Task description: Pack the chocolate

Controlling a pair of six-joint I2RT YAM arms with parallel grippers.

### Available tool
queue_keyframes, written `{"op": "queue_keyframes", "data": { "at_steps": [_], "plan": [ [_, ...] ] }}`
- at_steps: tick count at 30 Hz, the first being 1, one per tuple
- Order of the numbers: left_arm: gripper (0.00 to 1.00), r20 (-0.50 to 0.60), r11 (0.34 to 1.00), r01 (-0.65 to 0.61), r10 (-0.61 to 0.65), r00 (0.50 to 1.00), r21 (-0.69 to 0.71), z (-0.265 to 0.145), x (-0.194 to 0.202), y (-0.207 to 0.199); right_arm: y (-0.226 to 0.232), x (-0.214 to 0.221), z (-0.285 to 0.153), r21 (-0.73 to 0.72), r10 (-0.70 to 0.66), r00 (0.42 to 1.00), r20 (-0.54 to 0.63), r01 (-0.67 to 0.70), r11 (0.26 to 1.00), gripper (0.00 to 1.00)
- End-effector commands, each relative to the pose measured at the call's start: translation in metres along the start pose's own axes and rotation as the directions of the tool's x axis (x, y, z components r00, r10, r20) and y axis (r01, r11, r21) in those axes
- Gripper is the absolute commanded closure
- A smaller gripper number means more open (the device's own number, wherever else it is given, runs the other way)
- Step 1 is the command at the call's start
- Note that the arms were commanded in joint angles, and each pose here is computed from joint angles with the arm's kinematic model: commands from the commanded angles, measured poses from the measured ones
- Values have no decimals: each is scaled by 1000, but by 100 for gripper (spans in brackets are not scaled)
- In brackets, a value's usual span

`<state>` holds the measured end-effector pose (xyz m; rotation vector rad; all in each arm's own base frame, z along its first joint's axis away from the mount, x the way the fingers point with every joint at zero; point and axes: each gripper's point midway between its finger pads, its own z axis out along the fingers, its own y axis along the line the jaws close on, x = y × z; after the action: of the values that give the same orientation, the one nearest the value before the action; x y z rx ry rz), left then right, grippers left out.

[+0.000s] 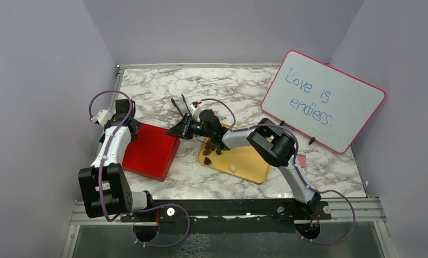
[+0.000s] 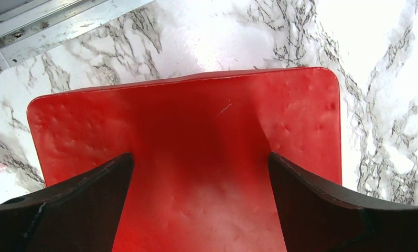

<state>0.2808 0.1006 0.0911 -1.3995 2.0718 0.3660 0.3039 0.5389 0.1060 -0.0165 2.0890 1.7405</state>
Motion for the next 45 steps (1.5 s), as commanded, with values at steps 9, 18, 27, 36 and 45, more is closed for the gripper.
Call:
{"op": "queue_keyframes", "data": {
  "at_steps": [9,18,27,36,45],
  "plan": [
    [1,-52,999,-28,27,998,-24,13,20,8,-28,-30,0,117,-113,992,63,105,988,67],
    [1,-78,998,-39,36,996,-40,21,25,4,10,-82,-27,224,-356,931,82,331,917,40],
    [1,-100,1000,2,-1,995,13,15,23,-11,16,-62,-41,312,-551,826,-116,557,770,46],
    [12,-62,985,104,-96,993,140,-14,-11,-43,51,-49,-41,354,-688,689,-228,717,601,99],
    [41,16,970,181,-186,982,160,-22,-40,-55,44,-24,-27,420,-707,625,-332,769,482,99]
  ]
}}
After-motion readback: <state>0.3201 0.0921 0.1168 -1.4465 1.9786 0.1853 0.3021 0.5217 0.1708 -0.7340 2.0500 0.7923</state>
